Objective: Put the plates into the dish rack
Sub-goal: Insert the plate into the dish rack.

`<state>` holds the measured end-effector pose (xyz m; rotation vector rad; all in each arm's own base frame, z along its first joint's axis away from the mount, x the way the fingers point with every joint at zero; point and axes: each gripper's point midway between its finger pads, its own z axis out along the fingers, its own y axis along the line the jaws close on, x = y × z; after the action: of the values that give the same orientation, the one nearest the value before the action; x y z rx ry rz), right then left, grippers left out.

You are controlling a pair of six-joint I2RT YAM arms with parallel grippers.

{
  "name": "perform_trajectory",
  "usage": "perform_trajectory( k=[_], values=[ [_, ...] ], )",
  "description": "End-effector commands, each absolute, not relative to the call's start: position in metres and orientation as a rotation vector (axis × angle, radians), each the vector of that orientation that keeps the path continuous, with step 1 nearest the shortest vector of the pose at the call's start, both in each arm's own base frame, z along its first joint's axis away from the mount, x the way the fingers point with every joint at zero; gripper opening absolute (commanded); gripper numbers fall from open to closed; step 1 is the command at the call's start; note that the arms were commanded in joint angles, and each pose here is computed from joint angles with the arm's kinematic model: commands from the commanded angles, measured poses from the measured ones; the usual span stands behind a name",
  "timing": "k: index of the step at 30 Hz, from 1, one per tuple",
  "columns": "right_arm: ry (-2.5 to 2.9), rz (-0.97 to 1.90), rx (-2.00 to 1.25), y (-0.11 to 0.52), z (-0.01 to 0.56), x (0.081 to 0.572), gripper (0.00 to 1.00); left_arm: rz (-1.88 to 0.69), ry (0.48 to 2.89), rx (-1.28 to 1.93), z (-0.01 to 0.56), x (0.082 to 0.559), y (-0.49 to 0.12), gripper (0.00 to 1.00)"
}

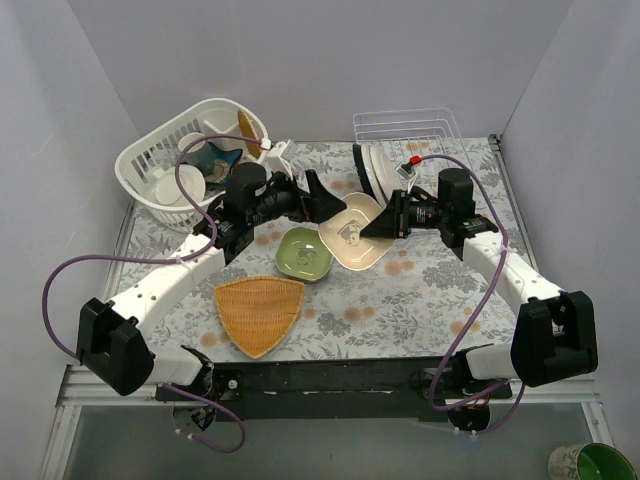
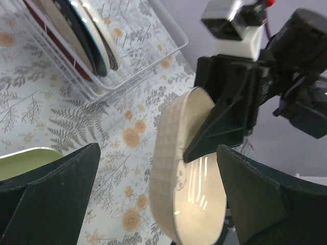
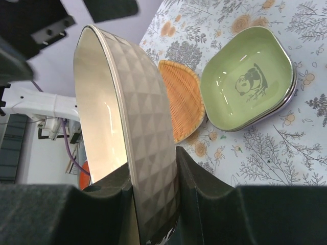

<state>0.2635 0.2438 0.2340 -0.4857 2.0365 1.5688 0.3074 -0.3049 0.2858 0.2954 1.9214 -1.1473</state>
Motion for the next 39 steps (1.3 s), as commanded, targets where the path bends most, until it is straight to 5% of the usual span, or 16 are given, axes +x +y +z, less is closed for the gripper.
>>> perform_trajectory(
  k=[1,15,27,39],
  values=[
    [1.993,1.501,-0.531,0.244,0.248,0.272,0.01,-1.21,1.757,0.308,0.359,0.296,-0.301,0.98],
    [2.075,1.127,-0.357,0.219,0.261,0.314,0.01,-1.182,1.728,0.259,0.383,0.282,-0.283,0.98],
    [1.942,0.369,0.072,0.12,0.361,0.379,0.01,-1.139,1.777,0.214,0.363,0.275,-0.27,0.98],
    [1.928,-0.42,0.144,0.097,0.372,0.395,0.01,-1.007,1.847,0.137,0.339,0.279,-0.249,0.98]
  ],
)
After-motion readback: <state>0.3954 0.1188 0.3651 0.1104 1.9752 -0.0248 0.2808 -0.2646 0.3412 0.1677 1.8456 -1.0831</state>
